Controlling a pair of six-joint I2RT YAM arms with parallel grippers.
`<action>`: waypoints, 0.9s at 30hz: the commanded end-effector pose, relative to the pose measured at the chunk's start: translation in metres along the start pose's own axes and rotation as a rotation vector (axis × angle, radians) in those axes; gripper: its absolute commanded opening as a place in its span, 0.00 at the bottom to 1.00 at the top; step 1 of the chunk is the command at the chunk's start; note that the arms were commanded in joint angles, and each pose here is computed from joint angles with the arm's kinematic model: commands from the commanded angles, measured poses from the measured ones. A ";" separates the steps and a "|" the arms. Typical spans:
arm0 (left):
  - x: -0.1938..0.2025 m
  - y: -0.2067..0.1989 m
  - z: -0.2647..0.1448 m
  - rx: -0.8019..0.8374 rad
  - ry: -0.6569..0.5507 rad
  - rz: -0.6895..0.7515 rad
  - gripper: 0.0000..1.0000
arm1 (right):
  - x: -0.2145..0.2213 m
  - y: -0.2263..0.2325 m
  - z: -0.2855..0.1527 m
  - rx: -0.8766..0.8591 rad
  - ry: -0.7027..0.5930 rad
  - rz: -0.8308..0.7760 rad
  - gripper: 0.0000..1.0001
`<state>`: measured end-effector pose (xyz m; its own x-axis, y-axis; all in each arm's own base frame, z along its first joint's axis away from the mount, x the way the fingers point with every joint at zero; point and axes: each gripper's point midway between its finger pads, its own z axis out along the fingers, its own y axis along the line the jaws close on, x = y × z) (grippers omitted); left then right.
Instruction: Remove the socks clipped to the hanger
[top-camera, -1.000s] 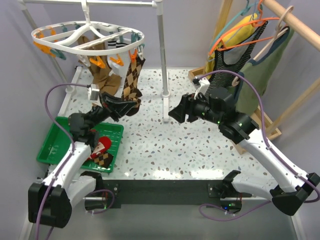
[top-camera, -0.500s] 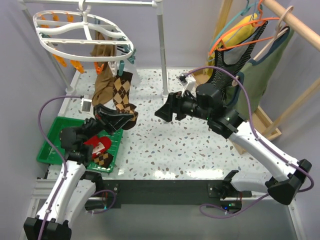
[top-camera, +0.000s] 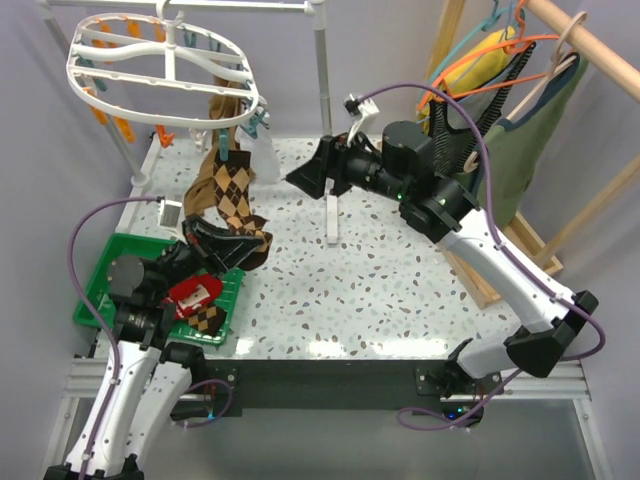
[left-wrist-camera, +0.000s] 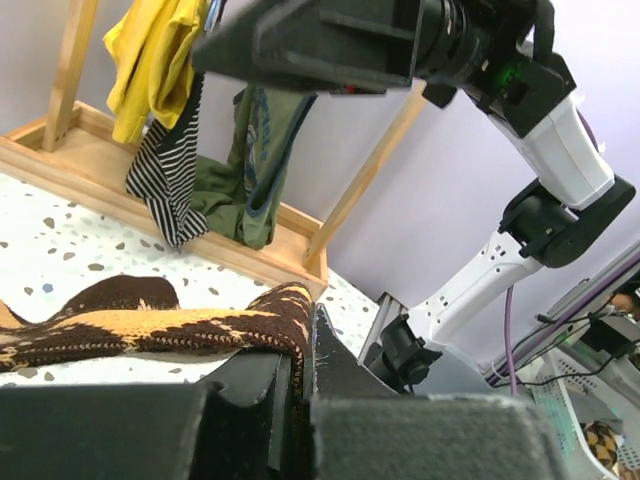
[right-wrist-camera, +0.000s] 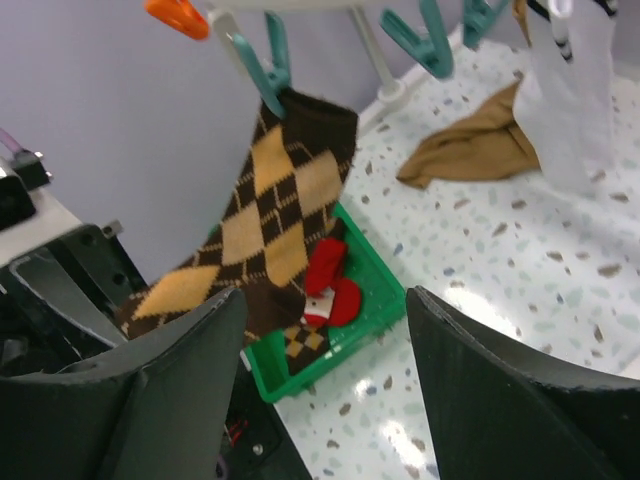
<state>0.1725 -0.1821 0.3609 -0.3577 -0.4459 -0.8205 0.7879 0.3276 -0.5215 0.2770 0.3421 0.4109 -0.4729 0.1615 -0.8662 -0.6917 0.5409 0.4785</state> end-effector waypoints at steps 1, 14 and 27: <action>-0.006 -0.007 -0.003 -0.027 -0.002 0.046 0.03 | -0.033 0.030 0.026 -0.168 -0.081 -0.072 0.71; -0.006 -0.005 -0.006 -0.073 0.015 0.069 0.03 | -0.053 0.035 0.097 -0.220 -0.121 -0.156 0.83; -0.005 -0.016 -0.004 -0.019 0.011 0.038 0.03 | -0.055 0.029 0.110 -0.385 -0.162 -0.060 0.89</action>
<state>0.1673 -0.1794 0.3561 -0.3642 -0.4113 -0.8356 0.7566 0.3926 -0.5230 0.3351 0.4415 0.4395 -0.3652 0.2148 -0.9058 -0.8611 0.2917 0.4164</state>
